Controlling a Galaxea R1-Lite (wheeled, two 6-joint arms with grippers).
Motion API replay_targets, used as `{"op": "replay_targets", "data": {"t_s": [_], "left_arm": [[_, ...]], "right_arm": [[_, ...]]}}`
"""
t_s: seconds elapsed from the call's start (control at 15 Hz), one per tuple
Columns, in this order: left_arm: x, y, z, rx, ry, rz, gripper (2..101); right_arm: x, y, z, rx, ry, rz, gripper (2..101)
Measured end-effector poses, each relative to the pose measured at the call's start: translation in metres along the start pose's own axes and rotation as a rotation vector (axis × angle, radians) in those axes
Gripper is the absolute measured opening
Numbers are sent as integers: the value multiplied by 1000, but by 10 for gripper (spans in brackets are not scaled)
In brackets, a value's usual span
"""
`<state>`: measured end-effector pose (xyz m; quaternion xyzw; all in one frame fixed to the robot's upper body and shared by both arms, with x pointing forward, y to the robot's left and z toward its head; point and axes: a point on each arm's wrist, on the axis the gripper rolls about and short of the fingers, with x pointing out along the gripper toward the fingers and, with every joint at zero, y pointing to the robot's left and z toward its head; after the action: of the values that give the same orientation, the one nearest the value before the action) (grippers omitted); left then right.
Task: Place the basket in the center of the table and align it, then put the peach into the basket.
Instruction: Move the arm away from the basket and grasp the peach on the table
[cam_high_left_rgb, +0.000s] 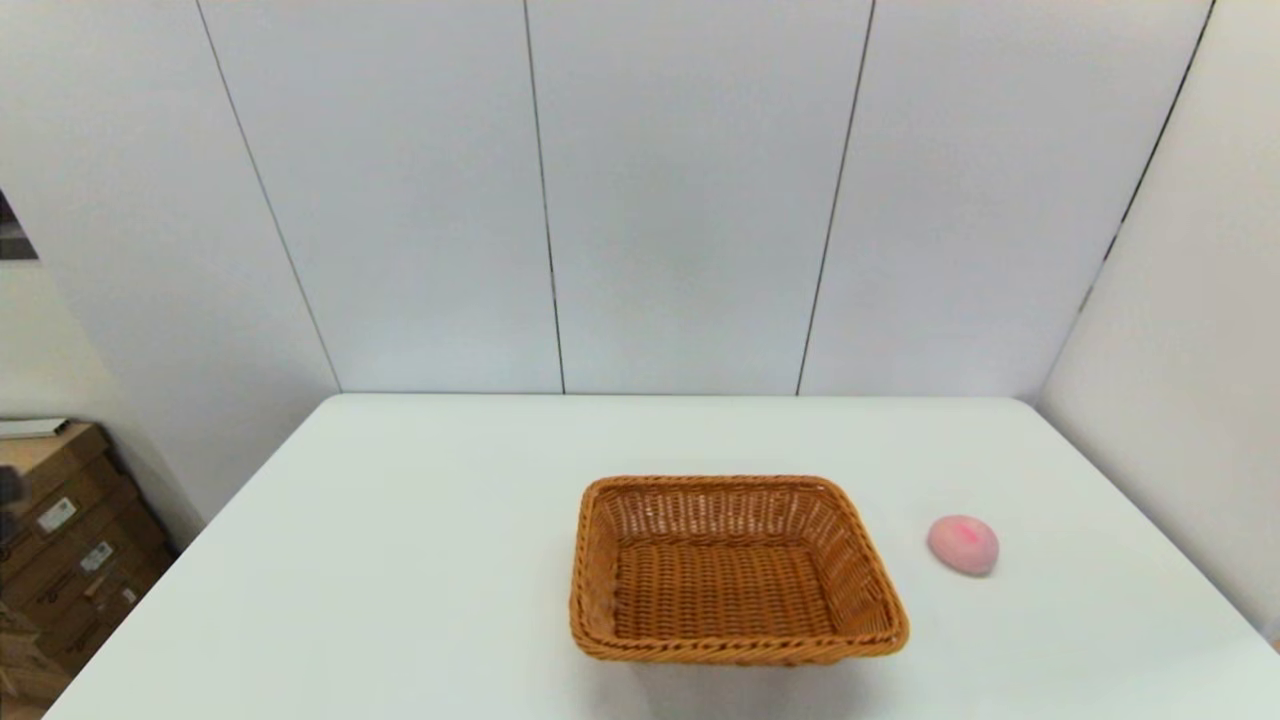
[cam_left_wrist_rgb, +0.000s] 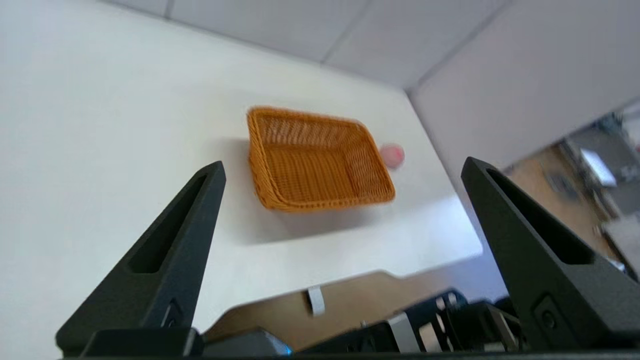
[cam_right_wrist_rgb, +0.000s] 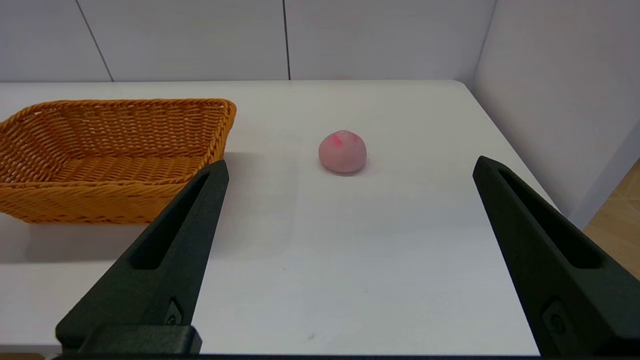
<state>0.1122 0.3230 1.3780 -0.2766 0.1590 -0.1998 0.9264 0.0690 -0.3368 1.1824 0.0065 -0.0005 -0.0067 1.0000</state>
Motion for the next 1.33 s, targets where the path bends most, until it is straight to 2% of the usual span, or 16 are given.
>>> {"op": "replay_targets", "data": {"t_s": [0.4,1.0,1.13,1.33], "left_arm": [[-45,1,-37,28,-187,-1,969],[-66,25,-101,94,-269,-53,971],[-62,37,-118,158,-270,-25,973],[-47,60,-137,317,-289,143,975]], "right_arm": [[0,0,0,0,0,0,971],[0,0,0,1,0,0,971],[0,0,0,0,0,0,971],[0,0,0,0,0,0,971]]}}
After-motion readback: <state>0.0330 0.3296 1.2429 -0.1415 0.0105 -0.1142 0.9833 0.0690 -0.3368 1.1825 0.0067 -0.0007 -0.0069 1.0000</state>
